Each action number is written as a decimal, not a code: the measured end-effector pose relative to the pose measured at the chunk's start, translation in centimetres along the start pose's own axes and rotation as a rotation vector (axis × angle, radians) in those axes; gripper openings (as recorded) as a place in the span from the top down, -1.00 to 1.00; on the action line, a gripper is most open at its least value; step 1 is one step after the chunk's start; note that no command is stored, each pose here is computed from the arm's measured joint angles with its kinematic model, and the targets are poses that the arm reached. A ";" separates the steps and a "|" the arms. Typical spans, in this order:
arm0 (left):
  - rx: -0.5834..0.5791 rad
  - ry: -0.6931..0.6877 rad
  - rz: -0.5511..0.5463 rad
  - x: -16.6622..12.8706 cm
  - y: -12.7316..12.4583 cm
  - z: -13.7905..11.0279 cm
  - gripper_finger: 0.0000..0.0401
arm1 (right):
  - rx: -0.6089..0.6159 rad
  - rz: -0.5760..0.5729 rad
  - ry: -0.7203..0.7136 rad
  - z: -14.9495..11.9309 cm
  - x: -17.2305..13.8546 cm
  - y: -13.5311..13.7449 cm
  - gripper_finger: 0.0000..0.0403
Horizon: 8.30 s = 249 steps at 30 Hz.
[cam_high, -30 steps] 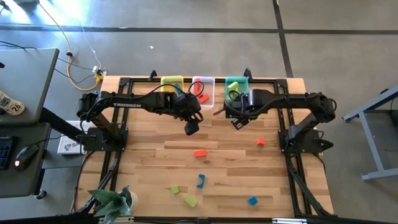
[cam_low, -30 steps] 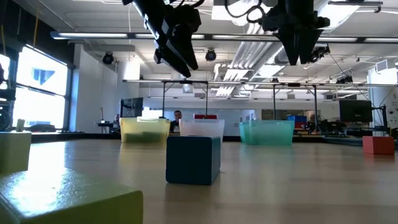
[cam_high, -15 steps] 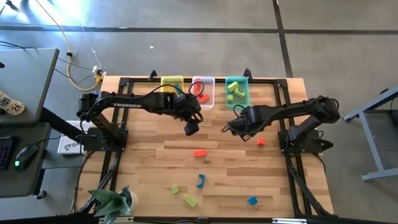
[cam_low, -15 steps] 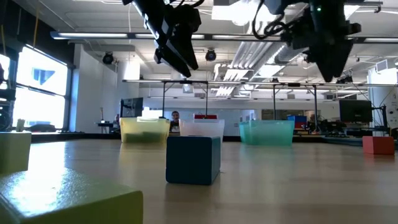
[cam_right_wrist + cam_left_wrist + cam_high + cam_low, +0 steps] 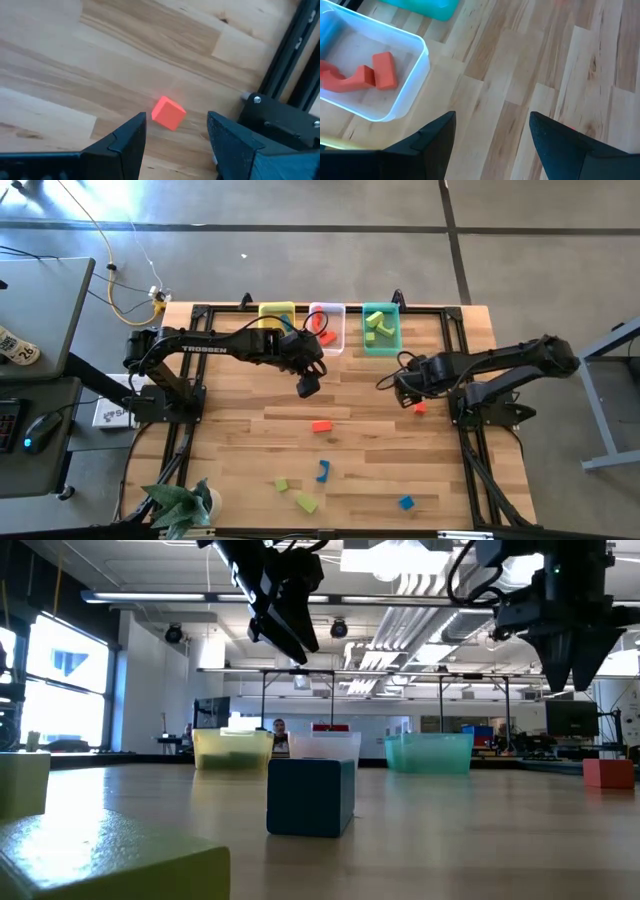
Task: Sort & place blocks by color
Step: Put the orange block into the transparent bin, then put the green block into the blue bin
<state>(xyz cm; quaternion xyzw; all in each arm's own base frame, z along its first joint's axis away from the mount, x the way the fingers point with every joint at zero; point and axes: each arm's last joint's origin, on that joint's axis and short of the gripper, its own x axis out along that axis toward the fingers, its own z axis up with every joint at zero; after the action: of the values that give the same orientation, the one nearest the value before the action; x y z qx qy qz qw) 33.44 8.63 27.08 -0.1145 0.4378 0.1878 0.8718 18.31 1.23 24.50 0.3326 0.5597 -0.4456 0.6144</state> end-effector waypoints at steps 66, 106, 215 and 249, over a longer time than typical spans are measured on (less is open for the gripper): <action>-0.205 -0.007 0.000 0.0 0.0 0.1 -0.21 | -0.070 0.677 -0.412 7.8 3.7 2.1 0.48; -0.191 0.214 0.021 -0.7 -3.4 -2.9 -0.21 | -0.391 0.652 -0.464 23.1 6.5 8.0 0.48; -0.057 0.209 -0.208 -5.8 -23.4 -15.4 -0.21 | -0.463 0.474 -0.293 9.1 1.0 13.5 -0.07; -0.023 0.266 -0.035 0.9 -25.4 -19.0 -0.21 | -0.465 0.455 -0.307 8.9 1.0 13.5 -0.07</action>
<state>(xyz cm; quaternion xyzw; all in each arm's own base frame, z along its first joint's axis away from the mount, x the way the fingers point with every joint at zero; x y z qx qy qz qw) 31.09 -21.03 16.03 -0.1562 0.5454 0.1607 0.8077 34.20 -1.84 23.68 0.2290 0.4588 -0.2027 0.8342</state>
